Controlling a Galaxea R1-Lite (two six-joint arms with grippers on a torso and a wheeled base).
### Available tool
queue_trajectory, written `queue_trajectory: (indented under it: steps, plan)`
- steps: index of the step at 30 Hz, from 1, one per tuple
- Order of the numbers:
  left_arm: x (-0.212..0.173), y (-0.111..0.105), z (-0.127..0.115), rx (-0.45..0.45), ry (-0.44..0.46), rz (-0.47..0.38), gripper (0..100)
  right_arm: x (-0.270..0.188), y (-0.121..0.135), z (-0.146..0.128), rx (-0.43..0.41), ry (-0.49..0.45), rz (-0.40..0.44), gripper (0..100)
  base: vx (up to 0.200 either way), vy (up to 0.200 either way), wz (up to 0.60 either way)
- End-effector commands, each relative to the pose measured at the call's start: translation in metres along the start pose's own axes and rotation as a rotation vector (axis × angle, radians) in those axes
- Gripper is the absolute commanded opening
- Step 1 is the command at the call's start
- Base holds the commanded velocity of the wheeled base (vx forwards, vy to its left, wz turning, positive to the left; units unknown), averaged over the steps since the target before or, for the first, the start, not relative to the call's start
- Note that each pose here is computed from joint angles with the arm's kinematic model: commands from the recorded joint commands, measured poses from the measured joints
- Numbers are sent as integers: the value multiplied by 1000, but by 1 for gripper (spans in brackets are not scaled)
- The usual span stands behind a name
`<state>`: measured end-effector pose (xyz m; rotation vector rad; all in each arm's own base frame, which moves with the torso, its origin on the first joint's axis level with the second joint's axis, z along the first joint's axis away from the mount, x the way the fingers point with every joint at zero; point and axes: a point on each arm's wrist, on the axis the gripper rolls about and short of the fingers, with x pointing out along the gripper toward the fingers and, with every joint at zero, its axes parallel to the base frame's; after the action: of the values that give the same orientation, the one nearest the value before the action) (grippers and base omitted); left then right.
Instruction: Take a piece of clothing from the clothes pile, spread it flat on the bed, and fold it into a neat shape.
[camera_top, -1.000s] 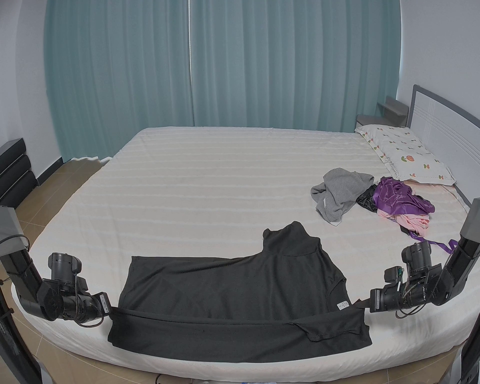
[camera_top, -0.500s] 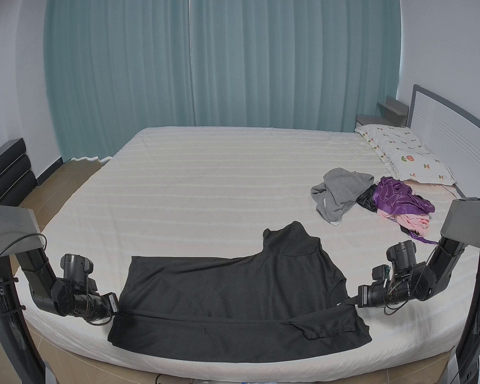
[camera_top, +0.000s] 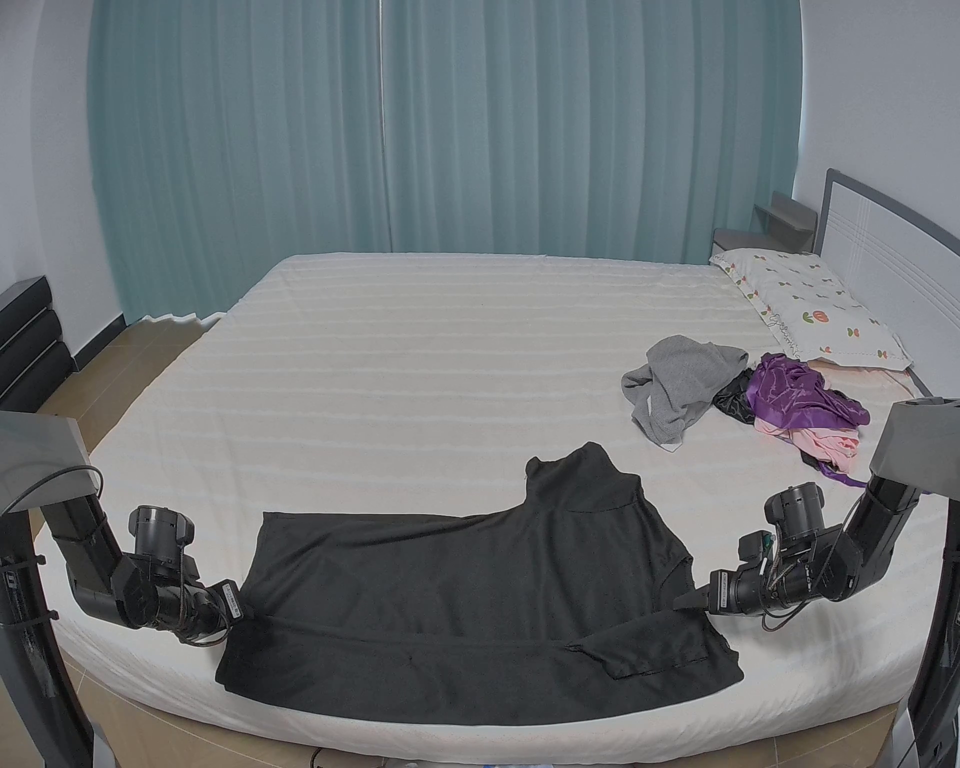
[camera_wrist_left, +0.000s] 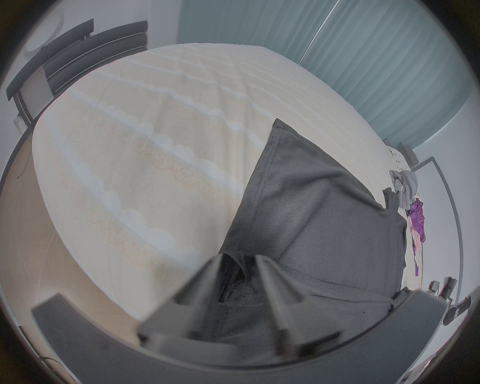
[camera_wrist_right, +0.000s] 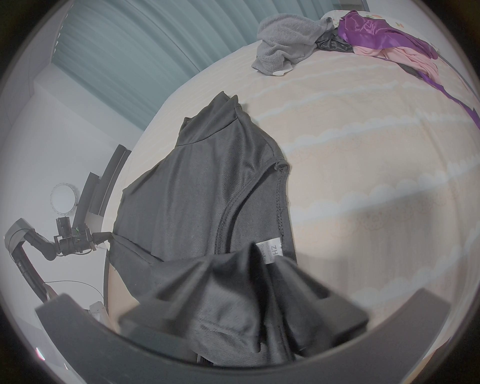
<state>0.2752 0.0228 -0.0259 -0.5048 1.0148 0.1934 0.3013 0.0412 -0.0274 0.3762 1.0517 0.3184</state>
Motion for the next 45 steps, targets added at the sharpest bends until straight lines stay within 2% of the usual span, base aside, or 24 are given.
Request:
queue_trajectory:
  steps: [1,7,12,13,17,21,25,30,35,41,45]
  plan:
    - [-1,0,-1,-3,0,-2,100,-3,1,2,7,-11,5,100,0,0,0]
    - [-14,1,0,-32,-13,-23,100,-27,10,4,72,-88,59,100,0,0,0]
    - [-32,3,2,-61,-29,-91,100,-33,14,-3,127,-111,77,100,0,0,0]
    - [-43,6,3,-73,-37,-133,100,-34,14,-5,175,-130,90,100,0,0,0]
    - [-47,9,4,-85,-43,-136,100,-35,13,-8,218,-162,109,100,0,0,0]
    - [-47,14,4,-102,-43,-127,100,-34,12,-12,222,-159,109,100,0,0,0]
    - [-46,16,4,-111,-41,-123,100,-33,14,-13,219,-153,114,100,0,200,0]
    - [-46,16,4,-106,-44,-124,100,-33,14,-13,218,-152,113,100,0,200,0]
    - [-45,12,9,-101,-59,-137,100,-31,14,-11,217,-154,115,100,0,0,0]
    - [-41,-9,19,-130,-74,-187,100,-31,14,-9,216,-162,118,100,0,0,0]
    - [-34,-26,31,-118,-96,-228,100,-33,15,-7,211,-180,123,100,0,0,0]
